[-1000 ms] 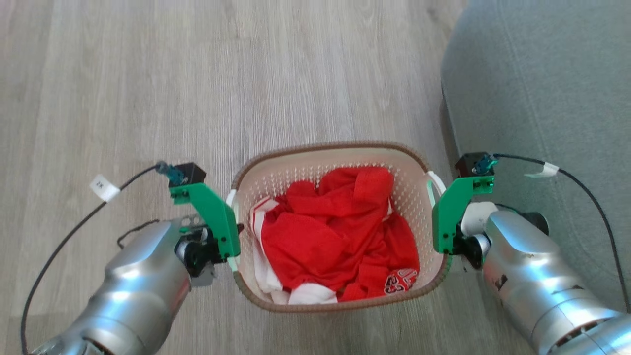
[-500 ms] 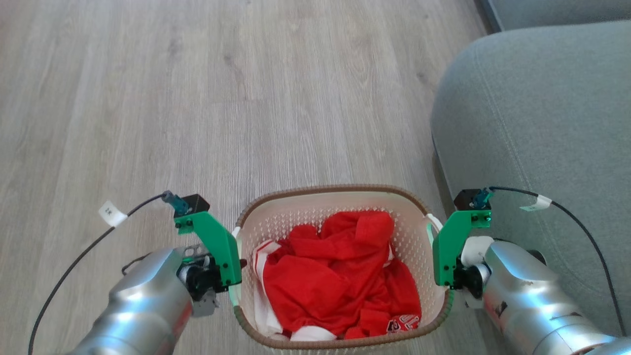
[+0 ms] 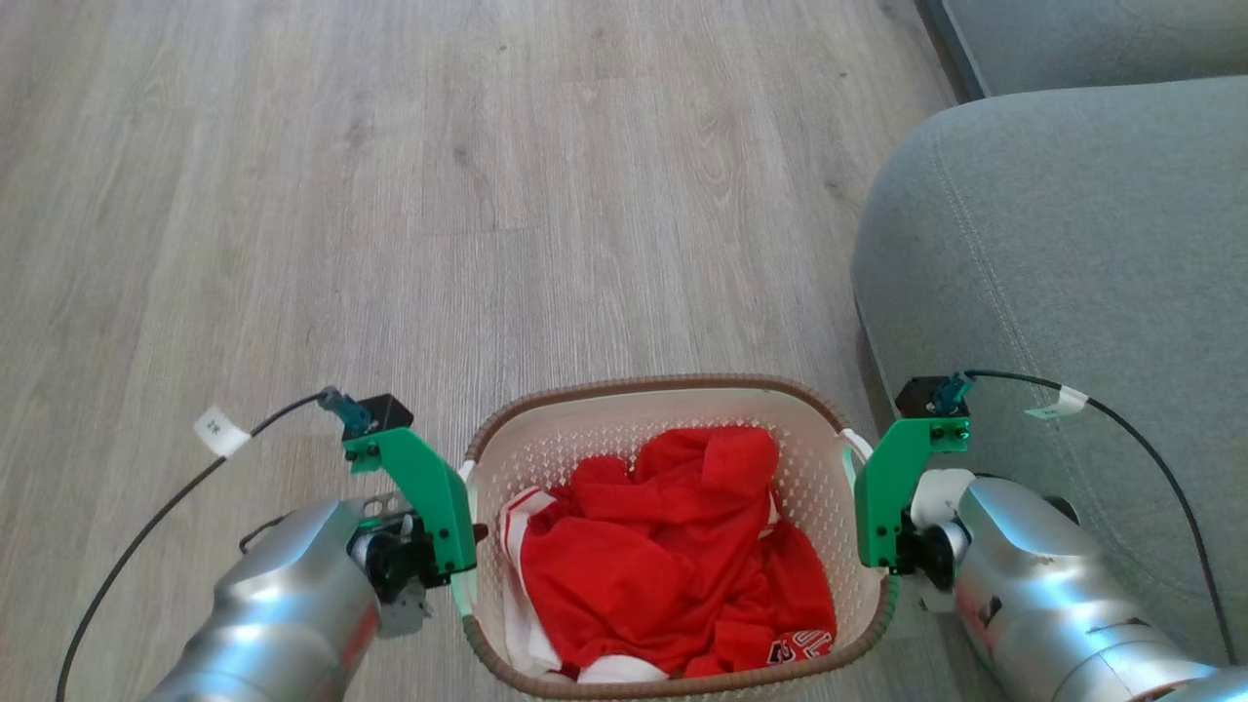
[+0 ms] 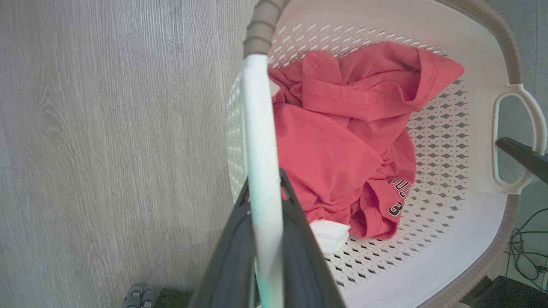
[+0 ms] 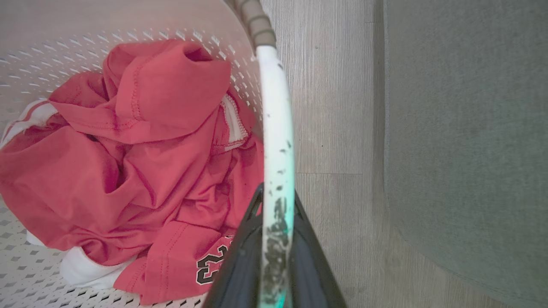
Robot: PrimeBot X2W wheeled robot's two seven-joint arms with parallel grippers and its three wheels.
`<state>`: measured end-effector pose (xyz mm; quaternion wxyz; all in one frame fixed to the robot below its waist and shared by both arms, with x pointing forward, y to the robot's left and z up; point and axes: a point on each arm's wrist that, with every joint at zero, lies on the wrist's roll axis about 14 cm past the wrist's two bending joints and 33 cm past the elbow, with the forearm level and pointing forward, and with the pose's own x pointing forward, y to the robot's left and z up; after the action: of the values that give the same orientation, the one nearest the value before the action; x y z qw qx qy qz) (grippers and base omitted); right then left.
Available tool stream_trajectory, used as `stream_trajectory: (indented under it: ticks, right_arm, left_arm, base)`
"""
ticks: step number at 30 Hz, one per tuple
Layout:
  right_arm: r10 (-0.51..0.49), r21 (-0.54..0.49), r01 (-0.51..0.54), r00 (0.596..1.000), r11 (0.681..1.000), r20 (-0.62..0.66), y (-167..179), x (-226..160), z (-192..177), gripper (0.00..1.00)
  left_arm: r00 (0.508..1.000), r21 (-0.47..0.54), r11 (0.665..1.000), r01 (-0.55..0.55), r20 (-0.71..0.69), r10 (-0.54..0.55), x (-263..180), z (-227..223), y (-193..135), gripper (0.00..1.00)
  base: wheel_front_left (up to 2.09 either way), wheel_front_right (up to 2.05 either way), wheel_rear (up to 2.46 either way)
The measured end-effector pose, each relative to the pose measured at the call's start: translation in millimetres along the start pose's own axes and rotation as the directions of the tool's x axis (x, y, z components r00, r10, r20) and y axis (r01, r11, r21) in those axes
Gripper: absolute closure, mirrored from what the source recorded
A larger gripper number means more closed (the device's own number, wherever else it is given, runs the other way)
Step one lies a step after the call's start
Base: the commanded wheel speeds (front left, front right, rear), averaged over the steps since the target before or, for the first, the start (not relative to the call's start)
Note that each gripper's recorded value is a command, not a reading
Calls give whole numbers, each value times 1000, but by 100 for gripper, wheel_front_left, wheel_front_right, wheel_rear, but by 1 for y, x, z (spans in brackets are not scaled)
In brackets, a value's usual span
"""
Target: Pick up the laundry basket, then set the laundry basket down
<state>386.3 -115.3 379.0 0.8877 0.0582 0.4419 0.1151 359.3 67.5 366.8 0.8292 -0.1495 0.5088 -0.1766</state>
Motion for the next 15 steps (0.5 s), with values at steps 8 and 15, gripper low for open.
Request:
stream_trajectory:
  ticks: [8,15]
  right_arm:
    - [-3,-3,3,1000,1000,-1,-1,0,0,100]
    - [-8,-2,8,1000,1000,-3,-3,0,-1,100]
  left_arm:
    - [1000,8,1000,-3,-9,3,1,-3,0,100]
    - [1000,13,1000,-1,-15,1,3,-4,-1,100]
  base:
    - [0,0,0]
    - [0,0,0]
